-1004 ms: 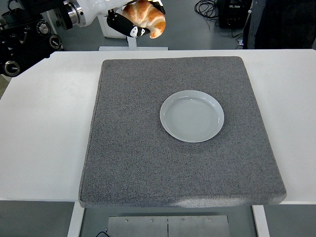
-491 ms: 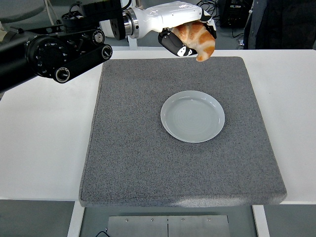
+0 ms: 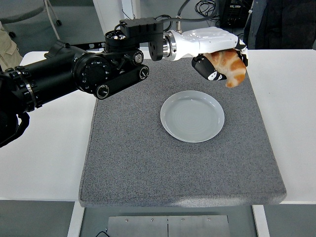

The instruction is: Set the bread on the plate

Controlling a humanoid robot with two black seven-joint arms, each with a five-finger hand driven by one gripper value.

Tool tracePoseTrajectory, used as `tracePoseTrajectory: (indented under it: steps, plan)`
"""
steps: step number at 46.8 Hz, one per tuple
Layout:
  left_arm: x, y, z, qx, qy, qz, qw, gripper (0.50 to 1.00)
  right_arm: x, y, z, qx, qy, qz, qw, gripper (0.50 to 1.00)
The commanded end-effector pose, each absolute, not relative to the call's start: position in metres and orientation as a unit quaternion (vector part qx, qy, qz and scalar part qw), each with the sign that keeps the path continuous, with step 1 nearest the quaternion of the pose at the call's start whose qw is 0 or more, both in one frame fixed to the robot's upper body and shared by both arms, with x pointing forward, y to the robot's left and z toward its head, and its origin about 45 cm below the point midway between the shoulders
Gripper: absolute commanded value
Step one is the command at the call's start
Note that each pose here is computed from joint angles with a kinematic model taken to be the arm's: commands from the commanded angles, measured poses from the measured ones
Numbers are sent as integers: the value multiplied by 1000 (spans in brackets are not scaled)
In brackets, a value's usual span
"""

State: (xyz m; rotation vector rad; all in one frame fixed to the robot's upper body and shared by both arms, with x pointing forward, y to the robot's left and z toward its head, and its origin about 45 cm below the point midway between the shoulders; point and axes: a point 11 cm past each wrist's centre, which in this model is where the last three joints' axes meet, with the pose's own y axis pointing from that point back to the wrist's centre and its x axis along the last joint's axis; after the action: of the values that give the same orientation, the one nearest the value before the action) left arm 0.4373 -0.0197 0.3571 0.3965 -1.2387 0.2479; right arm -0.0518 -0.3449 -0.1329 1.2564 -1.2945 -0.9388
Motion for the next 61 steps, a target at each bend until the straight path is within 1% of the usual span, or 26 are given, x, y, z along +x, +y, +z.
tracePoseTrajectory:
  steps: [1, 9, 15, 30, 41, 55, 61]
  plan:
    - [437, -17, 347, 189, -572, 115, 790, 500, -52, -345, -133, 525, -541, -392, 526, 1000]
    - [449, -3, 336, 211, -570, 128, 784, 500, -52, -345, -133, 525, -541, -392, 526, 1000]
    - [450, 4, 321, 231, -569, 117, 781, 500, -52, -345, -133, 526, -541, -393, 526, 1000]
    - [444, 12, 292, 238, -550, 114, 792, 500, -52, -345, -133, 526, -541, -393, 526, 1000]
    - [444, 29, 261, 268, -548, 104, 785, 500, -52, -345, -133, 525, -541, -392, 526, 1000]
    - [445, 43, 243, 268, -563, 113, 774, 500, -52, -345, -133, 525, -541, -392, 526, 1000]
    - [448, 51, 237, 264, -571, 136, 766, 500, -52, -345, -133, 526, -541, -393, 526, 1000]
